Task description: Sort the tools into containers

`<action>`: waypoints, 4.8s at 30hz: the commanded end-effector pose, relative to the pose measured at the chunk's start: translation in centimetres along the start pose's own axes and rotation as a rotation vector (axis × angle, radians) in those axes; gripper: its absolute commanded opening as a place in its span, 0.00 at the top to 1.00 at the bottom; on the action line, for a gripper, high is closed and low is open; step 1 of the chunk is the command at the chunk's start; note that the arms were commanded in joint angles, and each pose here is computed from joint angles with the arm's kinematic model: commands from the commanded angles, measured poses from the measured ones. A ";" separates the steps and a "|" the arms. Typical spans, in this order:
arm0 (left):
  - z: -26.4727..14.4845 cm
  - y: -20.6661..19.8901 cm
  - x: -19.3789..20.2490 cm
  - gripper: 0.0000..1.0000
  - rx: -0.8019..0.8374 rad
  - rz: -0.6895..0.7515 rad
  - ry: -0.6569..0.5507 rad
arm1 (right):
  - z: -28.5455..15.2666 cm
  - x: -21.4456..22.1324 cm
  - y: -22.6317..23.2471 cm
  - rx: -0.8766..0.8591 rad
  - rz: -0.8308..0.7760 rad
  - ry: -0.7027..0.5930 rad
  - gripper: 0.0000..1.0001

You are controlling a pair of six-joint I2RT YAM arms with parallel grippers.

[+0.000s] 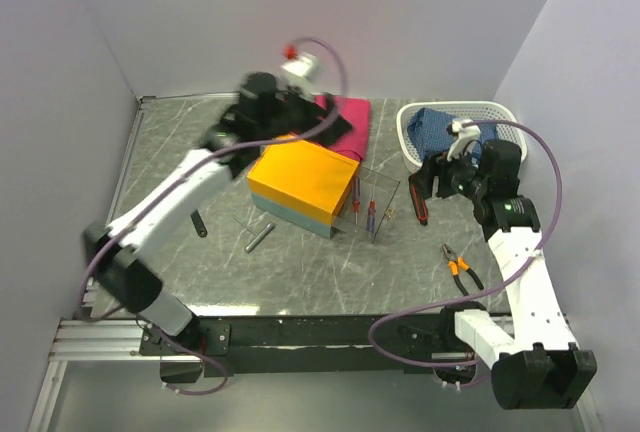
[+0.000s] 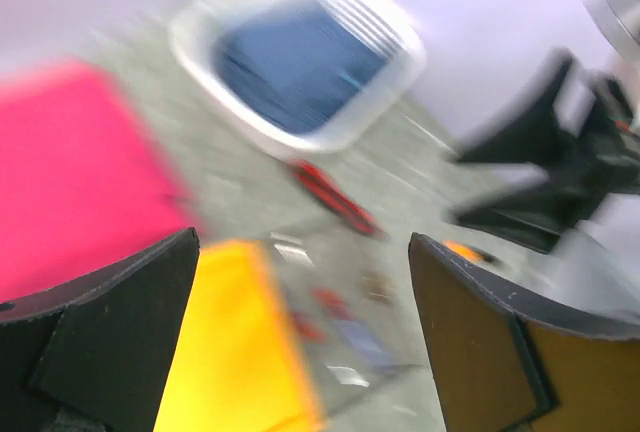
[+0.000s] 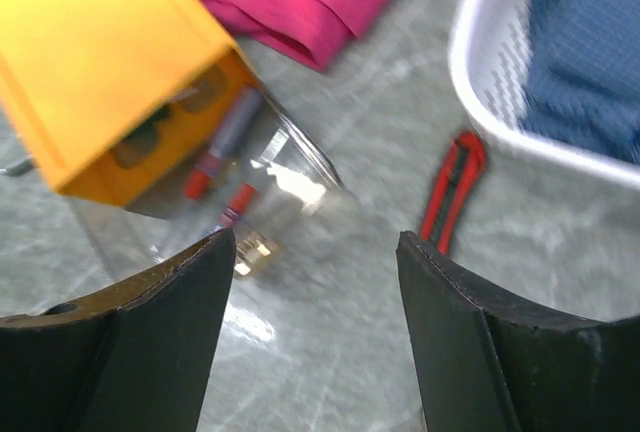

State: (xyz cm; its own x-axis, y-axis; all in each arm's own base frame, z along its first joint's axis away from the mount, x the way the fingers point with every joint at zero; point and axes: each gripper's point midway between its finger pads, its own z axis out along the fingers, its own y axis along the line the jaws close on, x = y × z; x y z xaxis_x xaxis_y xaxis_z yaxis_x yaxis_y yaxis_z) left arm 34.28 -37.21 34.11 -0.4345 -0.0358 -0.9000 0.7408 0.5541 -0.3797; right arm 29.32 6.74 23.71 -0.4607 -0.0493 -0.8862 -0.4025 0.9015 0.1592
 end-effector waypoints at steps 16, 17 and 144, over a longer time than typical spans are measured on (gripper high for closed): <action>-19.5 12.4 20.3 0.34 -0.266 0.413 0.500 | 0.9 -6.0 1.7 -0.065 -0.086 -0.074 0.26; -19.7 12.6 22.0 0.34 -0.244 0.398 0.561 | 0.9 -6.0 1.7 -0.062 -0.084 -0.075 0.26; -3.3 13.6 0.1 0.99 -0.375 0.266 0.146 | 4.4 5.0 -3.4 0.056 0.176 0.122 0.57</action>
State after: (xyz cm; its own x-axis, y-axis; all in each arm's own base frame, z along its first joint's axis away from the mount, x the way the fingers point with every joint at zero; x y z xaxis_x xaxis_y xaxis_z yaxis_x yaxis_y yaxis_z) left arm 37.20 -36.97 33.31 -0.2205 0.2655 -0.9386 0.8199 0.5717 -0.0309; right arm 31.20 3.76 15.56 -0.6382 0.0709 -0.7666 -0.2064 0.9435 0.2592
